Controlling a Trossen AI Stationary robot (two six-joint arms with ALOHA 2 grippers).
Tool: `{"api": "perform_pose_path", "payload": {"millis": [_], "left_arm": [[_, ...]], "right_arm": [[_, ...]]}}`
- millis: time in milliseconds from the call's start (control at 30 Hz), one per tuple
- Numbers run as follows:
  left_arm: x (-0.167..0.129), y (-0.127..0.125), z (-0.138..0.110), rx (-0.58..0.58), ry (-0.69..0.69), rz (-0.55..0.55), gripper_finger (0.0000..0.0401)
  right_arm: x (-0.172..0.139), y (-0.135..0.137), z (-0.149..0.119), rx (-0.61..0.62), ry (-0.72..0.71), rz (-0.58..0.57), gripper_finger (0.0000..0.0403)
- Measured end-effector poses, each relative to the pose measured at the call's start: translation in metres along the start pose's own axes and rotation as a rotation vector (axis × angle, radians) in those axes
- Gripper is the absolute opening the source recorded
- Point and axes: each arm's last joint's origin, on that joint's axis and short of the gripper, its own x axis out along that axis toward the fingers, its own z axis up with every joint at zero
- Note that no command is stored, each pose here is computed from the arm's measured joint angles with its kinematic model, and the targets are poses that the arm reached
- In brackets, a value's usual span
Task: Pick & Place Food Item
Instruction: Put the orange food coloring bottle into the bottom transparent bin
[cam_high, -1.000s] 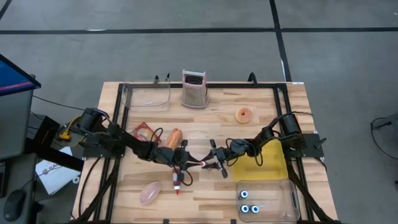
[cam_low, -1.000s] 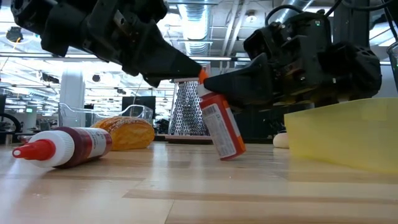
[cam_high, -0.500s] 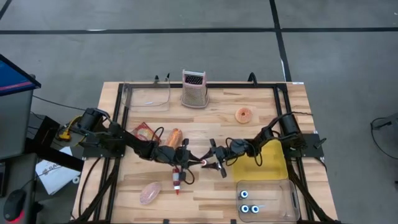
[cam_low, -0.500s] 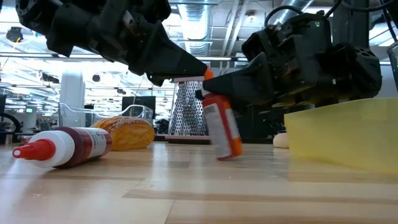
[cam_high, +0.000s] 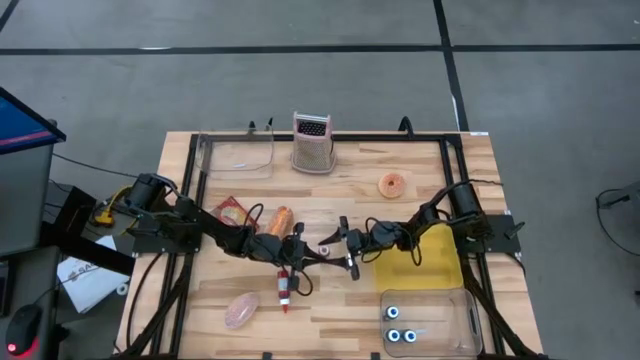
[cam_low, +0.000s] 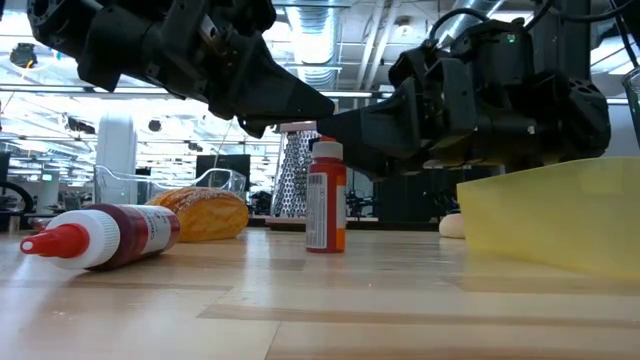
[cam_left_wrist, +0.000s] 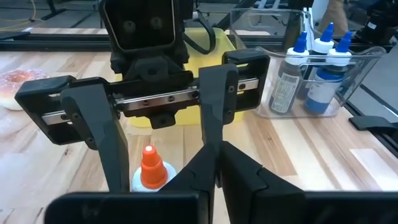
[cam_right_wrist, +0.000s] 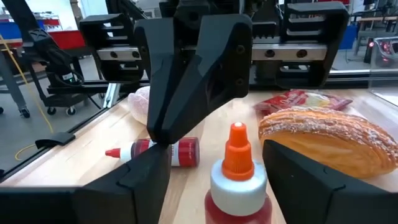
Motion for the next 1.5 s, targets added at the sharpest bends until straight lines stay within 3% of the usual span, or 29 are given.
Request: {"api": "perform_pose_path", "payload": {"millis": [200,433,800,1033,1233,1333,1500], "left_arm": [[0.000,-0.001,0.000,0.038,-0.004,-0.020,0.0014],[-0.007,-0.003,0.012,0.077,-0.040,-0.037,0.0060],[-0.065,-0.014,0.057,0.144,-0.020,-0.104,0.0120],[-0.106,-0.019,0.065,0.136,0.078,-0.163,0.0124],[-0.129,-0.013,0.086,0.170,-0.053,-0.131,0.0125],[-0.142,-0.007,0.098,0.174,-0.136,-0.098,0.0125],[-0.160,0.000,0.111,0.163,-0.228,-0.063,0.0125]], "right_arm": [[0.000,0.001,0.000,0.000,-0.004,0.007,0.0244],[0.000,-0.001,0.009,-0.021,-0.078,0.009,0.0244],[-0.003,0.001,0.042,-0.021,-0.137,0.029,0.0244],[-0.012,0.002,0.080,0.036,0.274,-0.005,0.0244],[-0.022,0.005,0.144,0.074,0.587,-0.077,0.0244],[-0.020,0.008,0.179,0.078,0.672,-0.094,0.0244],[-0.004,0.008,0.207,0.111,0.887,-0.108,0.0244]]}}
